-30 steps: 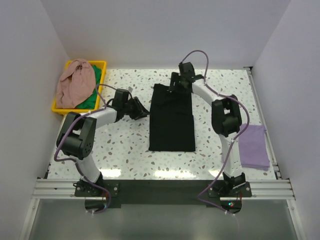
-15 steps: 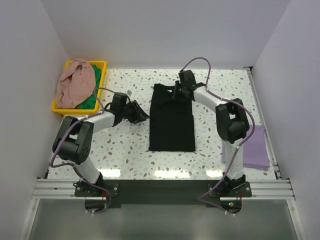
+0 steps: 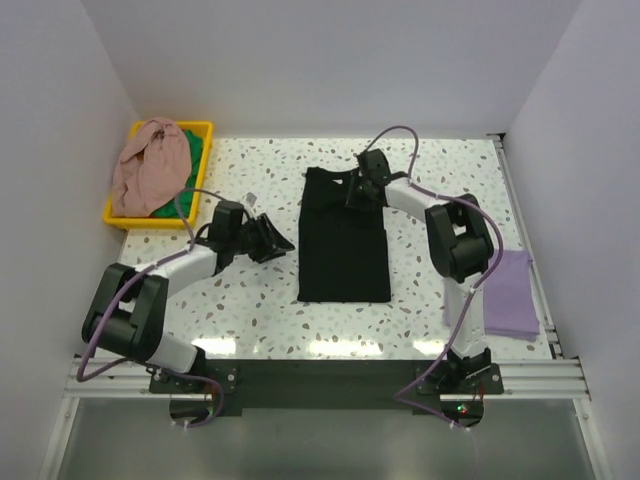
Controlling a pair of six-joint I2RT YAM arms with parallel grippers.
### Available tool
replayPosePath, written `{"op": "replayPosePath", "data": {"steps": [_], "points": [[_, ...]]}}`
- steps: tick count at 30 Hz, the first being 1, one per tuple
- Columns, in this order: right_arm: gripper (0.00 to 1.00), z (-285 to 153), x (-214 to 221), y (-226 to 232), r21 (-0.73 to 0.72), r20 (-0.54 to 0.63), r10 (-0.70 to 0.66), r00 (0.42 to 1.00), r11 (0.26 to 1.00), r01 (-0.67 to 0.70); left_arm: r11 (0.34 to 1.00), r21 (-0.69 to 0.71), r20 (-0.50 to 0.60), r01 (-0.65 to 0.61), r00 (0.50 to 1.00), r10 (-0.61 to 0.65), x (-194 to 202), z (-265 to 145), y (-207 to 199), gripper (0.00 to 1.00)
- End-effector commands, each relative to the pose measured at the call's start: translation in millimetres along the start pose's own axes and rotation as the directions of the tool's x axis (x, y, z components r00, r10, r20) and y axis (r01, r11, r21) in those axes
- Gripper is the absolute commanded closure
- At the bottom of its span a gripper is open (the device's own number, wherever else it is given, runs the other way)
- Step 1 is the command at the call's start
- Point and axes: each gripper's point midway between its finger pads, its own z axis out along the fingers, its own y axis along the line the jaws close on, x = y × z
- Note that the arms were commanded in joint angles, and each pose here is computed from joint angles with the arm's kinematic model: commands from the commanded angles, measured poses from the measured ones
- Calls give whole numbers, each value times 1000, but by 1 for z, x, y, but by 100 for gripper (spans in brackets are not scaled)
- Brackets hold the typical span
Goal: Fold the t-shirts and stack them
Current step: Fold the tshirt
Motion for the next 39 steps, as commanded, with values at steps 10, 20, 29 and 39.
{"op": "replayPosePath", "data": {"steps": [10, 20, 29, 39], "points": [[48, -138, -12, 3, -85, 90, 75, 993, 994, -67, 984, 105, -58, -147, 986, 154, 51, -15, -3, 41], [48, -185, 118, -52, -71, -63, 152, 986, 985, -156, 988, -16, -123, -156, 981, 153, 89, -8, 24, 48], [48, -191, 185, -87, -28, -136, 200, 970, 978, -205, 990, -82, -165, -116, 981, 102, 115, -9, 50, 54], [50, -179, 200, -92, -26, -175, 214, 961, 975, -221, 986, -139, -192, -92, 979, 64, 132, -9, 68, 56]]}}
